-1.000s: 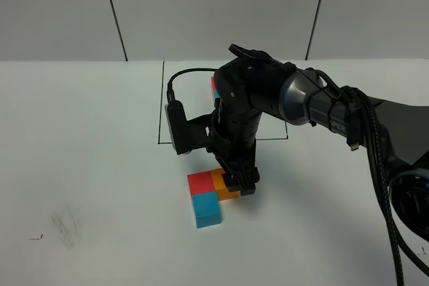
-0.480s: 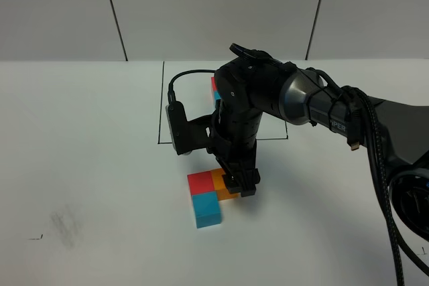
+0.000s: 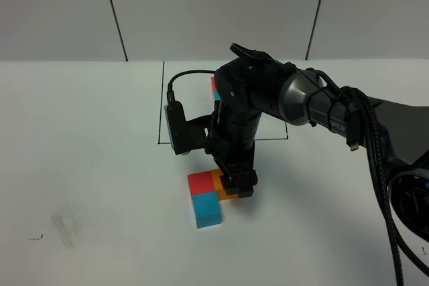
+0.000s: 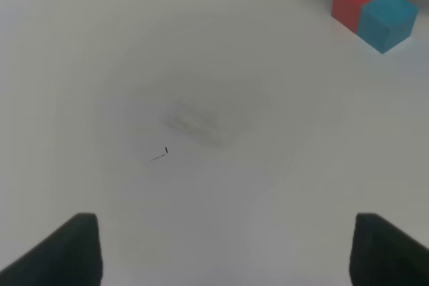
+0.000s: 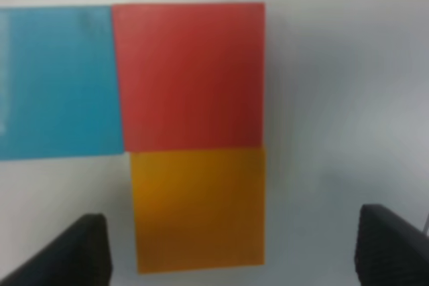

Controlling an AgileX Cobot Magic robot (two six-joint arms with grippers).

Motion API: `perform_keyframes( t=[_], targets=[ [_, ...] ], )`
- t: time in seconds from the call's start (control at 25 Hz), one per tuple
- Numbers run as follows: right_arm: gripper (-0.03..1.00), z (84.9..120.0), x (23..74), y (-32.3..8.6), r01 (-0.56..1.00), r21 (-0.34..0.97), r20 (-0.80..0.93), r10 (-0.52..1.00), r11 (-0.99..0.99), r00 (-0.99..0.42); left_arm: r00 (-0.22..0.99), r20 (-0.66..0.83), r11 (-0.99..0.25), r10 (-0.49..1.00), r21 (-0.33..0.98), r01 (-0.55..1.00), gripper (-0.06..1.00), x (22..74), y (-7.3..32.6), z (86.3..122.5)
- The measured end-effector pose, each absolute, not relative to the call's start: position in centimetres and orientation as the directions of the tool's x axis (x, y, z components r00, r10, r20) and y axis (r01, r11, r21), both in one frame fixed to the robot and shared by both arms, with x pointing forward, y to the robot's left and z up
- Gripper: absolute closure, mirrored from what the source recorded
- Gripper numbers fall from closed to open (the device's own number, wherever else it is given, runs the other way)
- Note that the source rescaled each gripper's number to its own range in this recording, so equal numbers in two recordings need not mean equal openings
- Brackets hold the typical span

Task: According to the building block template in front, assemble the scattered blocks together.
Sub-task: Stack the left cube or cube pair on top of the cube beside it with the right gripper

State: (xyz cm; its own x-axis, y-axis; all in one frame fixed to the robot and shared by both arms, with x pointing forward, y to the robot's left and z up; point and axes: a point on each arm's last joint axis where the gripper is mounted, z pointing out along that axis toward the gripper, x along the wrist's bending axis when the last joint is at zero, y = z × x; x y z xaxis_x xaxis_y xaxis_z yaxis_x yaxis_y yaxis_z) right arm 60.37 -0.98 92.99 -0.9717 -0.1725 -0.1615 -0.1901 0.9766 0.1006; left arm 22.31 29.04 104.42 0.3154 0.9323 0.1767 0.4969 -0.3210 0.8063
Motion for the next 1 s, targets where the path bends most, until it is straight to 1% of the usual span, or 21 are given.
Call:
perform_keyframes(
  t=[0.28, 0.64, 0.72, 0.8, 1.0],
  targets=[
    [0.35, 90.4, 60.5, -0.9, -0.186, 0.081, -0.121, -0.176, 0.979, -0.977, 0.315, 0.177, -0.321, 0.932, 0.806, 0.497, 0.09, 22.3, 29.0, 104.4],
    [0.35, 89.3, 60.6, -0.8, -0.185, 0.074, -0.109, -0.177, 0.980, -0.978, 0.315, 0.177, -0.321, 0.932, 0.806, 0.497, 0.09, 22.3, 29.0, 104.4],
    [0.38, 89.3, 60.6, -0.8, -0.185, 0.073, -0.108, -0.177, 0.980, -0.978, 0.315, 0.177, -0.321, 0.932, 0.806, 0.497, 0.09, 22.3, 29.0, 104.4],
    [0.44, 89.3, 60.6, -0.8, -0.185, 0.073, -0.108, -0.177, 0.980, -0.978, 0.315, 0.177, -0.321, 0.932, 0.806, 0.497, 0.09, 22.3, 29.0, 104.4],
    [0.65, 89.3, 60.6, -0.8, -0.183, 0.074, -0.108, -0.174, 0.980, -0.979, 0.315, 0.177, -0.321, 0.932, 0.806, 0.497, 0.09, 22.3, 29.0, 104.4]
  ],
)
